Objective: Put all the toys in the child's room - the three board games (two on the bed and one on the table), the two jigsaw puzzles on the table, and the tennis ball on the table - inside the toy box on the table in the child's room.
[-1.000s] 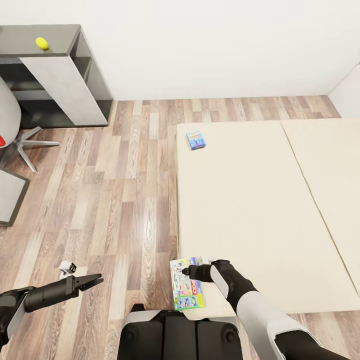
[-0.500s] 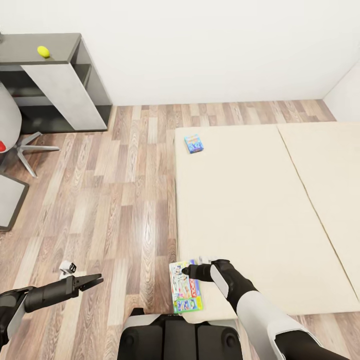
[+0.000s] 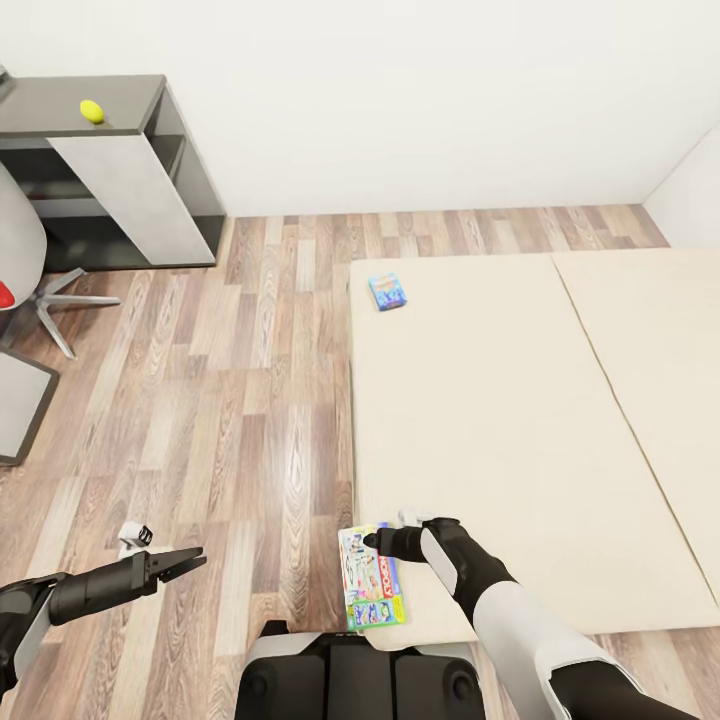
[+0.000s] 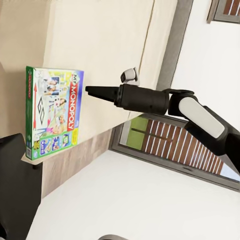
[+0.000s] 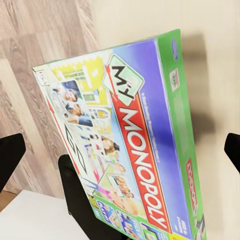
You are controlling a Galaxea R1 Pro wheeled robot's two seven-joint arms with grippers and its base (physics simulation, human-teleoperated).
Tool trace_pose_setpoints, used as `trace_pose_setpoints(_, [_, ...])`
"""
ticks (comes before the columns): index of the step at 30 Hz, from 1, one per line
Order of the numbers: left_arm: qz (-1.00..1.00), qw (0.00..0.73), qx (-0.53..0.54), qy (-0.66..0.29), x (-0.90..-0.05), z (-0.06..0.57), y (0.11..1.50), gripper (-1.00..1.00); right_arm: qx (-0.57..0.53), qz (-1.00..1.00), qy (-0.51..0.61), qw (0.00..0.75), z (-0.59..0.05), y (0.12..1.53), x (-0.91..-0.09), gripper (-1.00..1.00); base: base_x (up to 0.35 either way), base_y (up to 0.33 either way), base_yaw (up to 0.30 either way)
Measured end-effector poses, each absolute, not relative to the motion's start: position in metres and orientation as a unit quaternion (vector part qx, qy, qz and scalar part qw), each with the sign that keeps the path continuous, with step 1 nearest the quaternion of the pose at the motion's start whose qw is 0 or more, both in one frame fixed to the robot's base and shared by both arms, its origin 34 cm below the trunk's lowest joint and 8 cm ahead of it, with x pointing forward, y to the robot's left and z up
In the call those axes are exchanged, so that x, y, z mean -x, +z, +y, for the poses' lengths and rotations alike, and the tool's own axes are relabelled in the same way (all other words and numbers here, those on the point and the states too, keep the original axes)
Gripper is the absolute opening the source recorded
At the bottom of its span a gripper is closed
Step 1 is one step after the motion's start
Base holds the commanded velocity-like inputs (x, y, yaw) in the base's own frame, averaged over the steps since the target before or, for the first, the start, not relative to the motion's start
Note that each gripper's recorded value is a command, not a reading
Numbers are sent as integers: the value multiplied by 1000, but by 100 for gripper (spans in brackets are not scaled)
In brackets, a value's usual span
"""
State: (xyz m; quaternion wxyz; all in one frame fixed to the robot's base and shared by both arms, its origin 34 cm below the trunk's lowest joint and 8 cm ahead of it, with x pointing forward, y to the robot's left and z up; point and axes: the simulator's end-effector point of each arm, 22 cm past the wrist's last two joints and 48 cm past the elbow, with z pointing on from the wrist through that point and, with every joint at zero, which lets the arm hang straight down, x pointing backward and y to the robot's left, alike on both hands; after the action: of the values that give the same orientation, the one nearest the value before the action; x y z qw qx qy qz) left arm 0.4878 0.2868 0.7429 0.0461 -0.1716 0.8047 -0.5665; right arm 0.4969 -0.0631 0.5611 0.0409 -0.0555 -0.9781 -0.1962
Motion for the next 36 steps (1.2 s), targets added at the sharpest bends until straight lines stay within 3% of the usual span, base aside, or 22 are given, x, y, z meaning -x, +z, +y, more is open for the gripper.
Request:
trace_pose_setpoints(18, [805, 47, 171, -566, -488, 288, 743, 100, 55, -978, -198, 34, -63, 563, -504, 100, 0, 0, 0])
trace_pose_setpoints(24, [805, 48, 171, -566, -488, 288, 743, 100, 55, -974, -217, -37, -58, 590, -566, 100, 0, 0, 0])
trace_pose_setpoints(36, [805, 47, 171, -566, -488, 288, 743, 100, 61, -962, -248, -94, -58, 655, -579, 100, 0, 0, 0])
